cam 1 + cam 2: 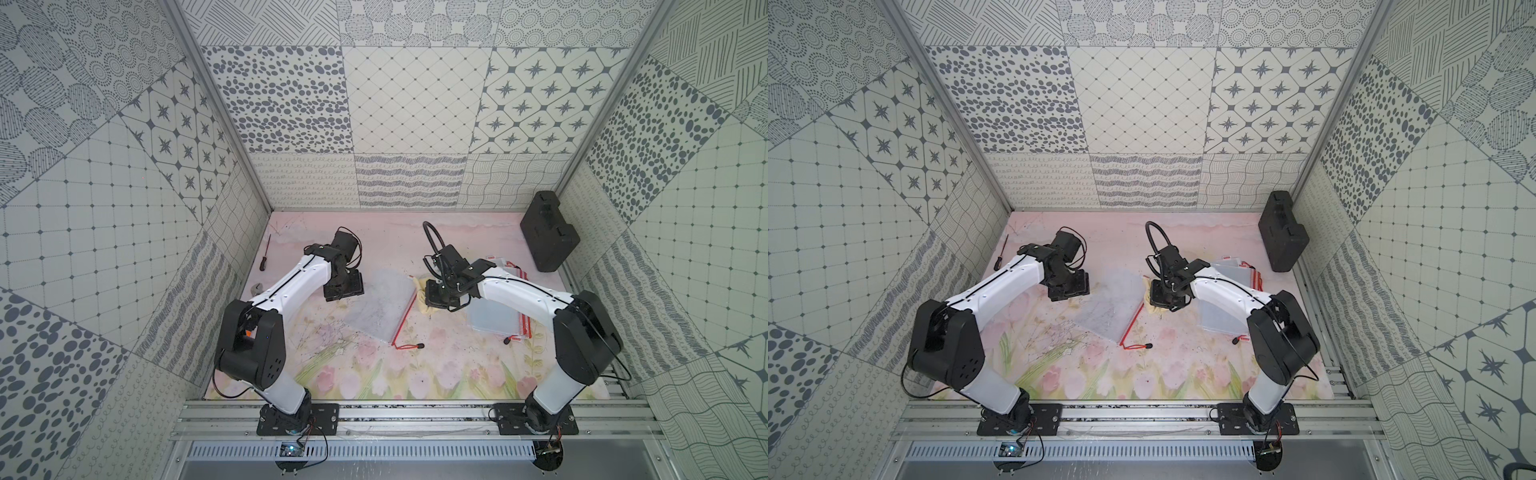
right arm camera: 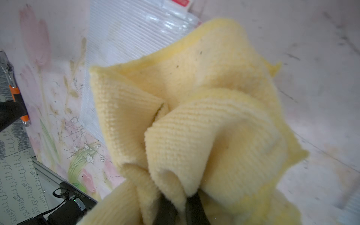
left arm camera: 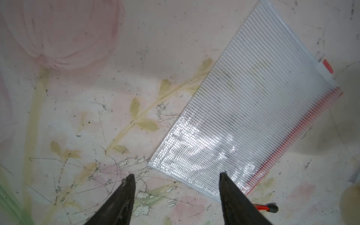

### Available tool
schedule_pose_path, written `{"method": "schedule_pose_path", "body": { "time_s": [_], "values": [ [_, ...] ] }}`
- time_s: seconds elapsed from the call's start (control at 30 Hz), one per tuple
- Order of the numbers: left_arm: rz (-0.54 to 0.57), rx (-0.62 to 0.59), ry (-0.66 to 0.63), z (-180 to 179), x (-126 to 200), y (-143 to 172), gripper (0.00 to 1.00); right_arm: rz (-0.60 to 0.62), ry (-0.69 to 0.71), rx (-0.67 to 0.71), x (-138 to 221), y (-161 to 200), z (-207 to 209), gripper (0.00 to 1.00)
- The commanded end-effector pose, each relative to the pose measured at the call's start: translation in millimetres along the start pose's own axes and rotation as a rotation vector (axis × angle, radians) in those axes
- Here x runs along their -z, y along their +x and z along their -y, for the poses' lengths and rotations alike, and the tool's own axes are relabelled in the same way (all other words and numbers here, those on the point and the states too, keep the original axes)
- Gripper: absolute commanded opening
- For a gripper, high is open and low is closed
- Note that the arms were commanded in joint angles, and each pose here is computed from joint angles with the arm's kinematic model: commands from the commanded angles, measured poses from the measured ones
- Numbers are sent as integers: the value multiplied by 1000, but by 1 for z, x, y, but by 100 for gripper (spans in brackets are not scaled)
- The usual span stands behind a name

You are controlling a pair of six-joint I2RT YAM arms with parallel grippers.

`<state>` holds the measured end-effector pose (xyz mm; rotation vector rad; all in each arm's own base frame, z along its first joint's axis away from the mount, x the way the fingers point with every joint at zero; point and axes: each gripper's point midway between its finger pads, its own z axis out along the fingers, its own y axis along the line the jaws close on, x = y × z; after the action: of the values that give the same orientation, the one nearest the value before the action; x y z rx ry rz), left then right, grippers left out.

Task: Wipe the document bag
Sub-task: Adjust the document bag at the center of the board.

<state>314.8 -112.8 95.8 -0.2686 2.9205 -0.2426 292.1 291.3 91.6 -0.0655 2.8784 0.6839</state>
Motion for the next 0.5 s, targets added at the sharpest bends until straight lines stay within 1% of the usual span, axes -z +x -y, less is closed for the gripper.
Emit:
{"method": "schedule_pose_path", "body": {
  "time_s": [0.0, 0.1, 0.17, 0.27, 0.47],
  "values": [
    [135, -45, 287, 17, -1, -37, 67, -14, -106, 31, -21, -9, -47, 0],
    [136, -25, 341, 10, -6, -37, 66, -55, -138, 64, -45, -8, -73, 0],
    [154, -14, 390, 9, -6, -42, 66, -94, -136, 55, -57, -4, -75, 0],
    [138, -20, 429, 11, -9, -38, 66, -120, -97, 34, -66, 7, -59, 0],
    [85, -69, 532, 25, -19, -26, 63, -182, 1, 8, -67, 46, -12, 0]
  ]
}}
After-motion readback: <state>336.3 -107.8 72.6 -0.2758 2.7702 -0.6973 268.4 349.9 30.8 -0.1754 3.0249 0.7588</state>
